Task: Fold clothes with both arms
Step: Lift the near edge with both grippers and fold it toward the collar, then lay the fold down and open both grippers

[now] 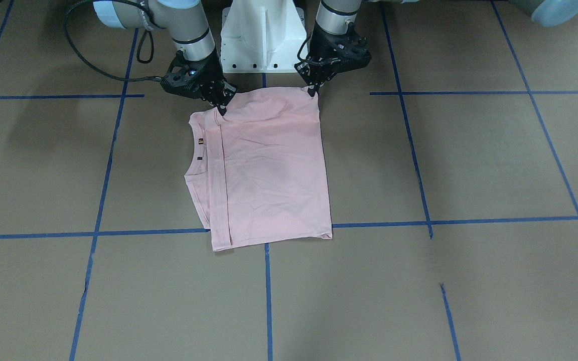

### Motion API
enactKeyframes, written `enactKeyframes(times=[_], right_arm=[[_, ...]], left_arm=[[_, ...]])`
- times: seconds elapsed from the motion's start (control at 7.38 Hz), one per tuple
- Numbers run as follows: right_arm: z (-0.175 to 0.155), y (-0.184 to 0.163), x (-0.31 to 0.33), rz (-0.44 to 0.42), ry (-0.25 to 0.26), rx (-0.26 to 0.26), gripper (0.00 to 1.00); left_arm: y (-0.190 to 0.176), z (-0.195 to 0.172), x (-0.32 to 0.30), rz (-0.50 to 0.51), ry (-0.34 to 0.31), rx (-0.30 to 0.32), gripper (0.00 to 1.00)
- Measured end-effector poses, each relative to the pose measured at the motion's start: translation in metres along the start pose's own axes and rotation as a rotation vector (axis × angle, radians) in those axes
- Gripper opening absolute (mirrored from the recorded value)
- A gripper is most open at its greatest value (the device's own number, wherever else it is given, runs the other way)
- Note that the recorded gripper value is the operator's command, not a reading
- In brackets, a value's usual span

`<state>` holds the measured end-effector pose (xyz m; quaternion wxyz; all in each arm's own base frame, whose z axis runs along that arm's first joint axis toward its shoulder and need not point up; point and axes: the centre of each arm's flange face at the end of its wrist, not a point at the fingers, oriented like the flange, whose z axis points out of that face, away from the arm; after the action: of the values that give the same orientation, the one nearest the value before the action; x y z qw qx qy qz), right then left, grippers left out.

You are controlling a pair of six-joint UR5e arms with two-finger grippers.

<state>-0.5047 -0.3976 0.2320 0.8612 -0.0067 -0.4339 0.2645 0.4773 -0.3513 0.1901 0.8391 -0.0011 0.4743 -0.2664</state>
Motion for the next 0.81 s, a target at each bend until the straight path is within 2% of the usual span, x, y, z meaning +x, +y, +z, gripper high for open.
enactKeyframes(times=[0.14, 0.27, 0.41, 0.68, 0.81], right_arm=[[0.009, -0.033, -0.023, 0.013, -0.012, 0.030, 0.00], [0.026, -0.071, -0.045, 0.023, -0.025, 0.059, 0.00], [0.045, -0.109, -0.063, 0.033, -0.029, 0.091, 0.99], [0.079, -0.170, -0.094, 0.029, -0.041, 0.142, 1.00], [0.084, -0.189, -0.102, 0.015, -0.053, 0.160, 1.00]], left_arm=[[-0.025, 0.007, 0.016, -0.027, 0.016, 0.036, 0.00], [-0.061, 0.017, 0.031, -0.054, 0.037, 0.080, 0.14], [-0.099, 0.035, 0.046, -0.073, 0.048, 0.125, 0.99], [-0.163, 0.080, 0.070, -0.065, 0.091, 0.183, 1.00], [-0.188, 0.086, 0.076, -0.046, 0.116, 0.206, 1.00]])
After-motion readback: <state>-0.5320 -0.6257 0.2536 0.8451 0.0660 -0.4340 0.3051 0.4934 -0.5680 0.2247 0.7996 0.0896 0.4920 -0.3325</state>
